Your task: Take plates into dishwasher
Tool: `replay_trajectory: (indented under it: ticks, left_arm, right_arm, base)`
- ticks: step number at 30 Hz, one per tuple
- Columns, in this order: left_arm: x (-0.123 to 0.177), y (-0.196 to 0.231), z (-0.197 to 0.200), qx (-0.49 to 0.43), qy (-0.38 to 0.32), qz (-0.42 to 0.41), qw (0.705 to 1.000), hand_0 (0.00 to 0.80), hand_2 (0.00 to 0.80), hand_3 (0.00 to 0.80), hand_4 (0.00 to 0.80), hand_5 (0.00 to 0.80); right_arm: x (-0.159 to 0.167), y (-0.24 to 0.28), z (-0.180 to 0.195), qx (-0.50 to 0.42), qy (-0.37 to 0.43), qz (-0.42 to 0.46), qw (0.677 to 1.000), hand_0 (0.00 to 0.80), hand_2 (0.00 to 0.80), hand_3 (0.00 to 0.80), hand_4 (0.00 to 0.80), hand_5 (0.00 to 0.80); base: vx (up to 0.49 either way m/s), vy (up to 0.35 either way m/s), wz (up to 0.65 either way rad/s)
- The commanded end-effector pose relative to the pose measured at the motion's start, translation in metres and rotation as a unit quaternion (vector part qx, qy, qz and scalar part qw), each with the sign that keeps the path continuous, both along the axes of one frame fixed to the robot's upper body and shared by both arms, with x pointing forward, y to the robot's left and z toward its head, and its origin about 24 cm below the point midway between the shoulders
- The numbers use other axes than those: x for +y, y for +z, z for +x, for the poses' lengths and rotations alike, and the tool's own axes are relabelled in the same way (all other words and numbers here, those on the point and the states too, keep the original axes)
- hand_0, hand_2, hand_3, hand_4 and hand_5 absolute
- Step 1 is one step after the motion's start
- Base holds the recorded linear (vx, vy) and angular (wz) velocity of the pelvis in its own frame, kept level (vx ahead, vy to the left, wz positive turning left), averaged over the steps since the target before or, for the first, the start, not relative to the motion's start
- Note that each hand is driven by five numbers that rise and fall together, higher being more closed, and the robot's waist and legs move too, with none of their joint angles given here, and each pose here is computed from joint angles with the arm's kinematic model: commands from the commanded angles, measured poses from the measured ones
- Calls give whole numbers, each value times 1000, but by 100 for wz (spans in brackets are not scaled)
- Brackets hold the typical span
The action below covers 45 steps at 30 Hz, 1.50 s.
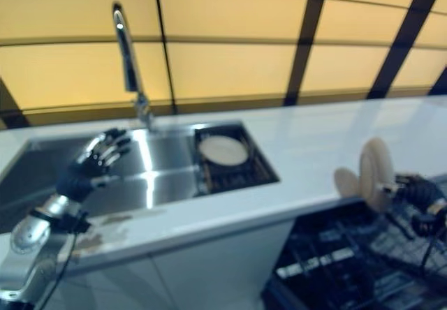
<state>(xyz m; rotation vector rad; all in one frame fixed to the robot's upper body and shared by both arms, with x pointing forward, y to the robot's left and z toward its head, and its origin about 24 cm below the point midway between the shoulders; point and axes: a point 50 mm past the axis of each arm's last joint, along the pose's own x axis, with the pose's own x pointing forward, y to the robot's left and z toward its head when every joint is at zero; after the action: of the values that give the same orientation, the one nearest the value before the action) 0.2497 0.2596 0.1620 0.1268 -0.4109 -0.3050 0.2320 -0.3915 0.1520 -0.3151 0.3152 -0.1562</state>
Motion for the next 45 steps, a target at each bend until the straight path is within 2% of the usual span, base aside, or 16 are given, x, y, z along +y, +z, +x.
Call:
replay_trajectory:
  ticks: [1, 7, 15, 21, 27, 35, 45]
  left_arm:
    - [4, 40, -9, -80, -5, 22, 997, 0, 0, 0, 0, 0]
    - [11, 45, -10, -84, 17, 17, 996, 0, 0, 0, 0, 0]
    - [20, 41, -7, -62, 32, 5, 998, 0, 0, 0, 0, 0]
    - [22, 38, -3, -58, 33, 7, 998, 0, 0, 0, 0, 0]
    - [16, 41, 0, -56, 25, 12, 998, 0, 0, 0, 0, 0]
    - [11, 43, 1, -59, 25, 15, 998, 0, 0, 0, 0, 0]
    - [8, 44, 2, -64, 19, 16, 998, 0, 0, 0, 0, 0]
  right_arm:
    - [11, -6, 3, 2, 29, 11, 1000, 800, 800, 800, 800, 800]
    - [8, -2, 2, -13, 22, 17, 1000, 800, 800, 800, 800, 800]
    - [-11, 33, -1, -83, -19, 2, 996, 800, 800, 800, 800, 800]
    - [-20, 47, -1, -86, -19, -16, 996, 800, 800, 800, 800, 800]
    - [-22, 35, -2, -29, -3, -60, 998, 800, 800, 800, 800, 800]
    - [-18, 5, -4, 92, 19, -122, 988, 800, 800, 800, 800, 800]
    - [-10, -2, 1, 107, 38, -107, 988, 800, 800, 800, 800, 800]
  base:
    - [0, 0, 0]
    - [-3, -6, 0]
    - [0, 0, 0]
    - [-9, 7, -5]
    - [-4, 7, -4]
    - [-4, 0, 0]
    - [0, 0, 0]
